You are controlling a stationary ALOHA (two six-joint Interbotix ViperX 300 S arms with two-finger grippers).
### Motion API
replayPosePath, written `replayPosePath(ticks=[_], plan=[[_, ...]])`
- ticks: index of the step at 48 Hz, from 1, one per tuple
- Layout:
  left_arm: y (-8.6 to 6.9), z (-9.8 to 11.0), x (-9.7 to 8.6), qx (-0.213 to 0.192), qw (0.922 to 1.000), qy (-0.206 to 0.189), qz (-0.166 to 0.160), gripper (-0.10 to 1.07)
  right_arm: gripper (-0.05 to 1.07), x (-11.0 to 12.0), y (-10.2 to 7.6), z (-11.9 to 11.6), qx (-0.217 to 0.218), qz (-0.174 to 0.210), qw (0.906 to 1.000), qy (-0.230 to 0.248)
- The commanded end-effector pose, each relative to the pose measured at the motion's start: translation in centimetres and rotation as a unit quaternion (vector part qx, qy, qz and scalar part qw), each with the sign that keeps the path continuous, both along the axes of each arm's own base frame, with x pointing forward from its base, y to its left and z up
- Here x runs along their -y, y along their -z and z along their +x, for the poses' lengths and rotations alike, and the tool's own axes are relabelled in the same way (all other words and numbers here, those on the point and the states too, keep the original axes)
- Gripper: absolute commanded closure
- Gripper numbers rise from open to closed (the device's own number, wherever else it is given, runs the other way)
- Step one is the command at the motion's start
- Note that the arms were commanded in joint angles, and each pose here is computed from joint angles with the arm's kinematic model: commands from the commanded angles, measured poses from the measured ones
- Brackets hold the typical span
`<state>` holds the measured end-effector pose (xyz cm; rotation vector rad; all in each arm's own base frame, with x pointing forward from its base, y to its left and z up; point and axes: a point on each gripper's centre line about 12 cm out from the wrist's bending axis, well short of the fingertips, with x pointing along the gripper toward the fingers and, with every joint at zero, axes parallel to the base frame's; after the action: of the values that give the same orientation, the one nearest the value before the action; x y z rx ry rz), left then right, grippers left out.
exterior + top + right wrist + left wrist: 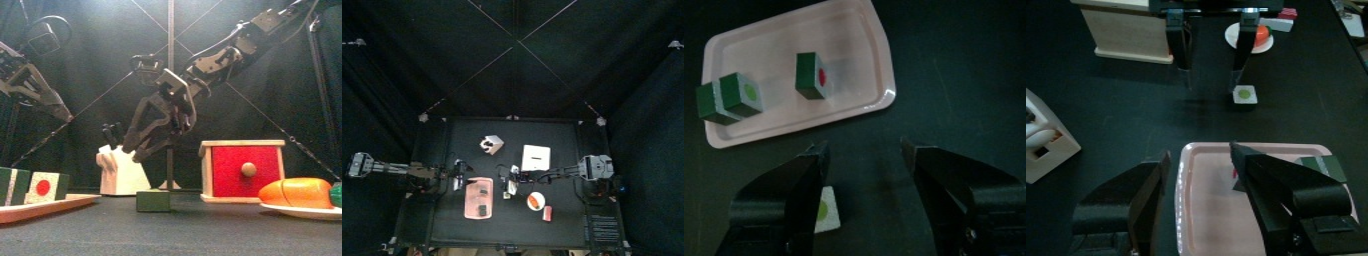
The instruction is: Grab sushi piece from plate
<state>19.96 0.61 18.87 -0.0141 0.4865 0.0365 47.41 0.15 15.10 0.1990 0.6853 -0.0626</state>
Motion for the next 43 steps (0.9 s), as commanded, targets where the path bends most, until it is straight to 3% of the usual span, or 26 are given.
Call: replayPosePath(ticks=[1,12,43], plan=[[-0.5,0.3,0.0,0.008,1.0000,0.000,-0.002,0.11,0.12,-1.0,-2.1,1.6,0.033,0.005,0.9994,-0.007],[-0.5,0.3,-0.1,0.008,1.0000,-0.003,-0.001,0.11,0.12,-2.4,-1.6,3.9,0.041,0.003,0.9989,-0.022],[-0.3,0.1,-0.4,0.006,0.9999,-0.011,-0.005,0.11,0.12,-2.7,0.5,7.7,0.033,0.004,0.9992,-0.024]])
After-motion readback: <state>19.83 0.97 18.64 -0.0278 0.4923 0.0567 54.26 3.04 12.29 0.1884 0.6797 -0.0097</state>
